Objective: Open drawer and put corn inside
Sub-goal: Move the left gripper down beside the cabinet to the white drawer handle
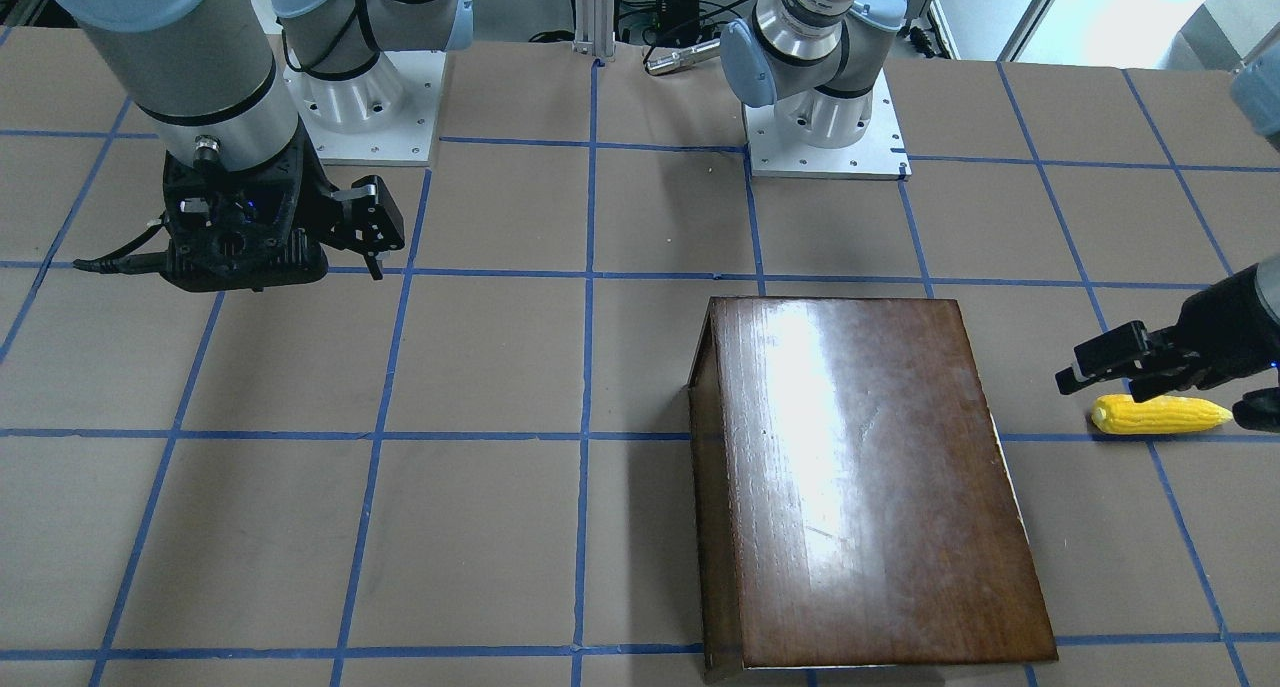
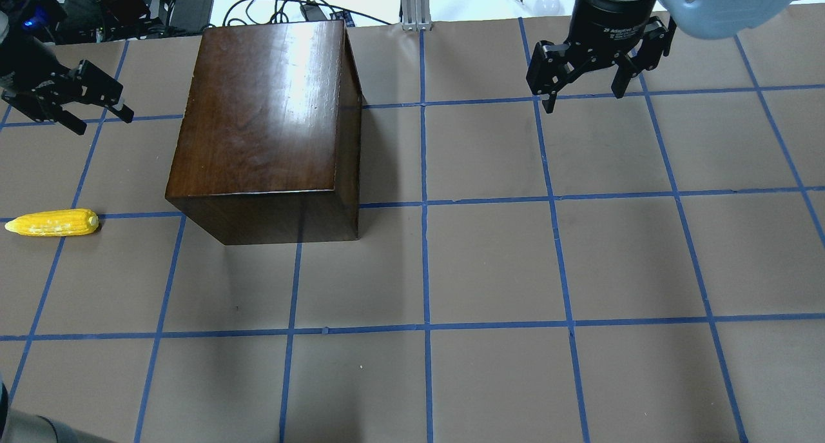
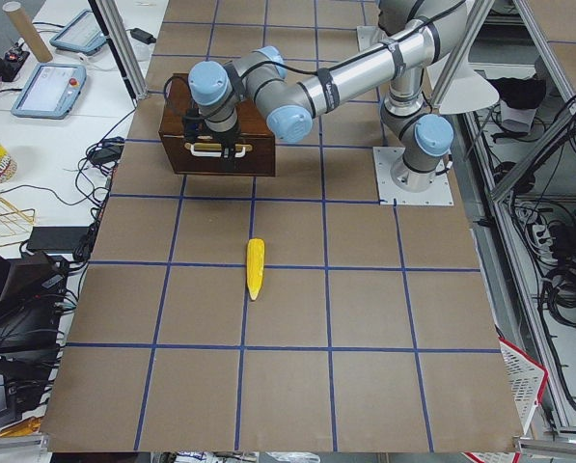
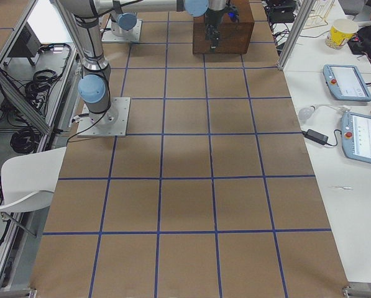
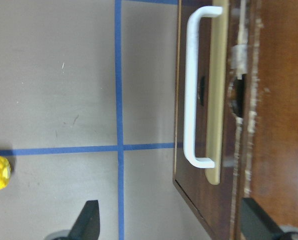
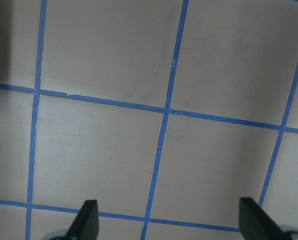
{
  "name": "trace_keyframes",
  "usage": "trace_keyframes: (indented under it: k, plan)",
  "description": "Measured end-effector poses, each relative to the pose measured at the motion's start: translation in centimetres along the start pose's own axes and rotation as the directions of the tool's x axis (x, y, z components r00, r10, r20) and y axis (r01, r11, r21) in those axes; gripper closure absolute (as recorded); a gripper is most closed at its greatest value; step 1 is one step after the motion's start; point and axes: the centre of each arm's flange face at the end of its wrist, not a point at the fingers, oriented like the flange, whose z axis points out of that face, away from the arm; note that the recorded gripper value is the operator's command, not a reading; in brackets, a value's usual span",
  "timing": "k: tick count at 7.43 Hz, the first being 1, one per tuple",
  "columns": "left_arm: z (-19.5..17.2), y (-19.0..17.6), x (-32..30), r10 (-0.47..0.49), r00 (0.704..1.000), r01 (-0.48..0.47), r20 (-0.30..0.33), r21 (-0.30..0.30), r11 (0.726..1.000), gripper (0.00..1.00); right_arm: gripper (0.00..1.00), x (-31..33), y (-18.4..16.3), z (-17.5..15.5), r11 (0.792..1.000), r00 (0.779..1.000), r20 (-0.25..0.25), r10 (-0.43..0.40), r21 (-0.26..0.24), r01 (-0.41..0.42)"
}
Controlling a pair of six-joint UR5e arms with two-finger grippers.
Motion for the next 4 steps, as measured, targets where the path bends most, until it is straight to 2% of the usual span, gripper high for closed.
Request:
trace_keyframes:
  k: [4]
  plan:
    - [4.7, -2.1, -1.6, -0.016, 0.995, 0.014, -0.101, -0.012, 1.000, 0.00, 0.00, 0.0, 0.0, 0.0, 1.000, 1.000, 0.000, 0.001, 0.000, -0.001]
